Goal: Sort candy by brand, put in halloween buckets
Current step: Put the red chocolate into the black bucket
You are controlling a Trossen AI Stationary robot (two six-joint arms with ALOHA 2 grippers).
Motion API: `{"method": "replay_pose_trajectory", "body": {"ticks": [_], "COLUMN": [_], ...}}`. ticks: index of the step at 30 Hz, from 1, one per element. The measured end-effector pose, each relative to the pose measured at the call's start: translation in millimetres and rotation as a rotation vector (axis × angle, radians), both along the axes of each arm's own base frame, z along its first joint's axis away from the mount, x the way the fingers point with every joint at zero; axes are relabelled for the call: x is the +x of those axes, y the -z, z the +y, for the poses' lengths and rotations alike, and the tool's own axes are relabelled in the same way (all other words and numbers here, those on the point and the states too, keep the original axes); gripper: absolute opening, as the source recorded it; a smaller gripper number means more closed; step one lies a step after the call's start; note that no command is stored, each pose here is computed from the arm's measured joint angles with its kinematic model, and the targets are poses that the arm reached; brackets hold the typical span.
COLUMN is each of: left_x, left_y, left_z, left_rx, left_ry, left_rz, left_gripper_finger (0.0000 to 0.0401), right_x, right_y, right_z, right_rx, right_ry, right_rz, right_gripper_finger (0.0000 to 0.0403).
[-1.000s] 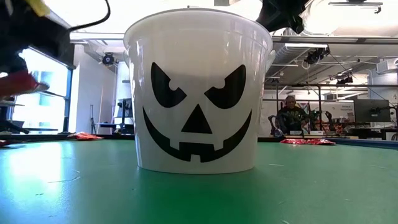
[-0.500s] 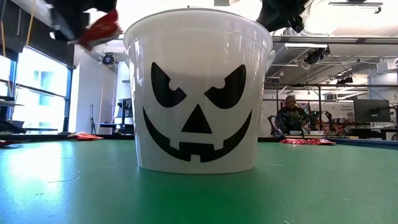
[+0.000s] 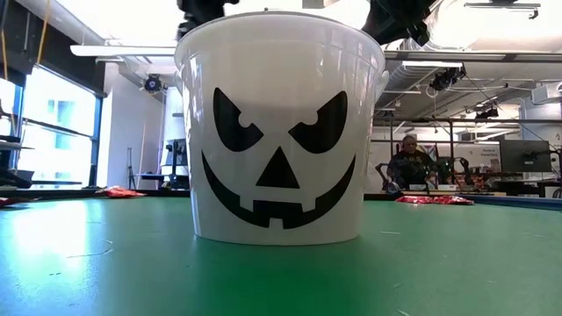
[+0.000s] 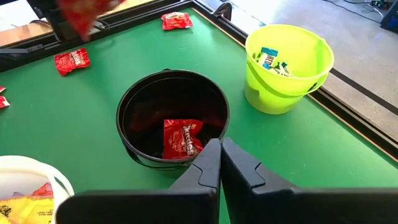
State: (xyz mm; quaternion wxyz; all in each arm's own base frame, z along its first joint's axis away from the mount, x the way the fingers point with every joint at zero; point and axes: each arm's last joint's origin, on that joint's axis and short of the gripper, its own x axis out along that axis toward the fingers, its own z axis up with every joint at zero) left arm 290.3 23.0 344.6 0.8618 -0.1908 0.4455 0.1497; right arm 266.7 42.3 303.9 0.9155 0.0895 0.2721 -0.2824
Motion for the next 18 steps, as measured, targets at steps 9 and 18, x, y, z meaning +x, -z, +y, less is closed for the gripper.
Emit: {"method": "replay_pose_trajectory", "body": {"ticks": [9, 18], "left_x": [30, 34], "left_y": [-3, 32], "left_z": [17, 30], "left_rx": [0.104, 0.113], "left_ry": [0.058, 0.027], "left_rz": [-0.166, -0.142], "left_gripper_finger": [0.0000, 0.0000], "right_x": [0, 0], "right_y": [0, -1], "right_z": [-1, -1], "right_rx": [-0.016, -0.027], "right_ry": [0.021, 0.030], "right_rz": [-0.005, -0.006], "right_gripper_finger": [0.0000, 0.0000]}}
